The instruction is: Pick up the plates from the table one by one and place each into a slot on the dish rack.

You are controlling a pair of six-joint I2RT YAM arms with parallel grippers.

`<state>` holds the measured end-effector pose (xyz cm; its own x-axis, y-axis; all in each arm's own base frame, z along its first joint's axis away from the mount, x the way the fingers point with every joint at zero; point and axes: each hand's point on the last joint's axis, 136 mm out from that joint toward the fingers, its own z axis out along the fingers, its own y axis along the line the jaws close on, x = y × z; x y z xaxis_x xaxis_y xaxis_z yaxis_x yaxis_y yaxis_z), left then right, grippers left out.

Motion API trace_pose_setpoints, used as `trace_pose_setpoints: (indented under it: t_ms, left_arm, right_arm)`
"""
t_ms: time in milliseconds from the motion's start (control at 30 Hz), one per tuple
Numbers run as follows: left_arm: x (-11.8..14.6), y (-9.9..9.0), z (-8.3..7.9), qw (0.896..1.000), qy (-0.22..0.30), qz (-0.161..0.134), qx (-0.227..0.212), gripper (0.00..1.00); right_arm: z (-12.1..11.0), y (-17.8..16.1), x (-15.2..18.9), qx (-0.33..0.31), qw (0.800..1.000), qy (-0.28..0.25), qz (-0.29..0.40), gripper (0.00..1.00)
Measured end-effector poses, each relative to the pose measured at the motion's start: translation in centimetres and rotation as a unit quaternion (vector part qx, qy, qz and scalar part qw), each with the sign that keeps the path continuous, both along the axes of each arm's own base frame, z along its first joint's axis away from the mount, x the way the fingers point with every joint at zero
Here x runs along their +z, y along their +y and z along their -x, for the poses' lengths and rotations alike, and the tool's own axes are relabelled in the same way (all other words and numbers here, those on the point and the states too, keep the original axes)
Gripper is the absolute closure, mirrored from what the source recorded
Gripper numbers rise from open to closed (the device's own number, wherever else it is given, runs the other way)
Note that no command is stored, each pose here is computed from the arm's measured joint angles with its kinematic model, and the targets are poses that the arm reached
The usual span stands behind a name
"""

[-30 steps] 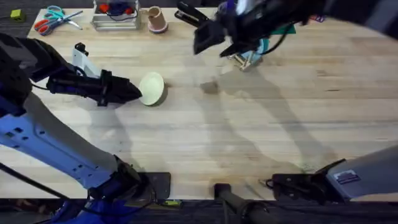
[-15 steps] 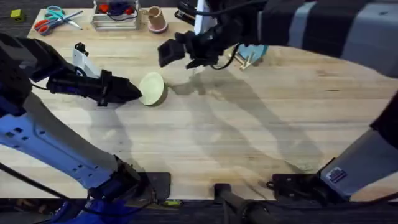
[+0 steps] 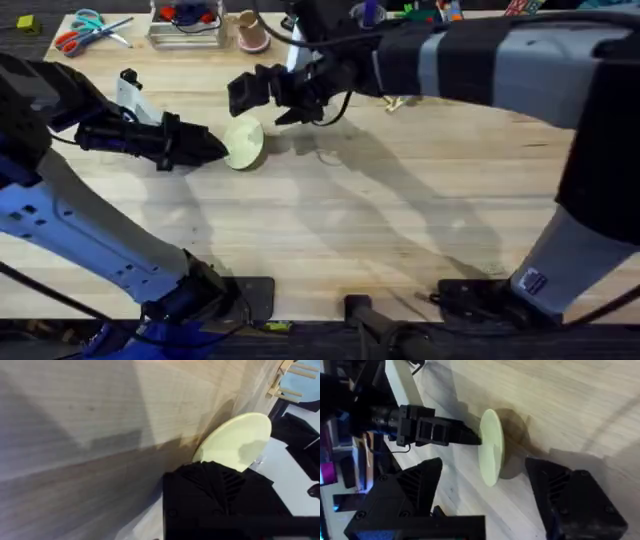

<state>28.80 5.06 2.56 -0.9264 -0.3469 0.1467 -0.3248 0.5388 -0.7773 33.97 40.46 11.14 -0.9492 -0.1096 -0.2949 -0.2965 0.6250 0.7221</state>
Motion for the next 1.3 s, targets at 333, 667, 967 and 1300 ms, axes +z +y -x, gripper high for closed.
trace_pose_setpoints:
  t_ms: [333, 667, 967, 1300]
  left_arm:
    - [0.0, 0.0, 0.0, 1.0, 0.0, 0.0, 0.0, 0.962]
    - [0.0, 0.0, 0.0, 1.0, 0.0, 0.0, 0.0, 0.962]
    - [0.0, 0.0, 0.0, 1.0, 0.0, 0.0, 0.0, 0.962]
    - [0.0, 0.0, 0.0, 1.0, 0.0, 0.0, 0.0, 0.962]
  right_arm:
    - [1.1, 1.6, -2.2, -0.006, 0.999, 0.036, 0.001, 0.008]
    - [1.7, 2.5, -4.0, -0.004, 0.999, 0.047, 0.008, 0.007]
    - [1.4, 2.5, -4.1, -0.038, 0.997, 0.072, 0.01, 0.007]
    - [1.4, 2.4, -4.1, -0.045, 0.996, 0.077, 0.01, 0.603]
